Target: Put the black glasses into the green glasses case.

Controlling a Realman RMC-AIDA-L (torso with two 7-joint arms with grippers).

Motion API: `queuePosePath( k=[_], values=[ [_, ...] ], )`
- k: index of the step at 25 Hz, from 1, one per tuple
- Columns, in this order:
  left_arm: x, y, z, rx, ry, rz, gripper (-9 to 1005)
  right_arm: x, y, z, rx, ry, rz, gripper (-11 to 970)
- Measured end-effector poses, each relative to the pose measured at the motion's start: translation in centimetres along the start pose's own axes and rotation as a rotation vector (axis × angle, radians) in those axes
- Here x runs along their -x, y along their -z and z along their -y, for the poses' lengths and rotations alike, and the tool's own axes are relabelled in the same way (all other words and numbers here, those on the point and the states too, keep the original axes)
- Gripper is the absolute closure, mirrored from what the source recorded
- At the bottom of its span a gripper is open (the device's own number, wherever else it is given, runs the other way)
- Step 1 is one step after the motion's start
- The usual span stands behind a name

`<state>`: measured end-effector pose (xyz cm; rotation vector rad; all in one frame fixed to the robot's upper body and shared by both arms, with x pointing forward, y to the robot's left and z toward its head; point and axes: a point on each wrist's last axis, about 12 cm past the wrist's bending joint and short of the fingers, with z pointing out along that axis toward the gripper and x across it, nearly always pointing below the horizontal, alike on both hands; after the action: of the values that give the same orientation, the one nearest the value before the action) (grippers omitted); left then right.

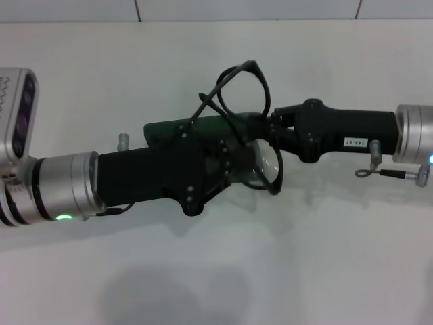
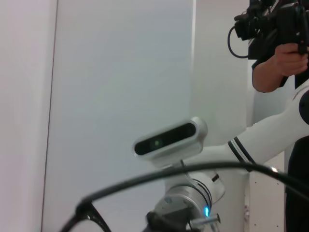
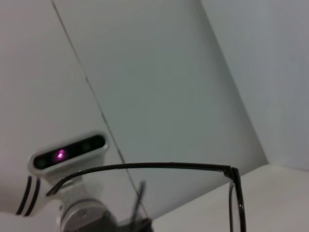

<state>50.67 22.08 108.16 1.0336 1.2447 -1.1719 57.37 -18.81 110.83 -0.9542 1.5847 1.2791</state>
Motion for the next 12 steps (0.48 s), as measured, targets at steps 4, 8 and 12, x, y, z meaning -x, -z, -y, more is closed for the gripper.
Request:
queuePosePath(
  k=[4, 8, 12],
  values=[
    [0.09, -0.18, -0.10, -0.003, -0.002, 0.003, 996, 0.00, -0.05, -0.31, 0.027, 0.000, 0.000, 864],
    [0.14, -0.36, -0.18, -0.007, -0.004, 0.005, 996, 0.08, -0.04, -0.53, 0.045, 0.001, 0.005, 864],
    [0.21, -0.50, -0.27, -0.010, -0.007, 0.006, 996, 0.08, -0.09, -0.61, 0.055, 0.006, -0.004, 864]
  ],
)
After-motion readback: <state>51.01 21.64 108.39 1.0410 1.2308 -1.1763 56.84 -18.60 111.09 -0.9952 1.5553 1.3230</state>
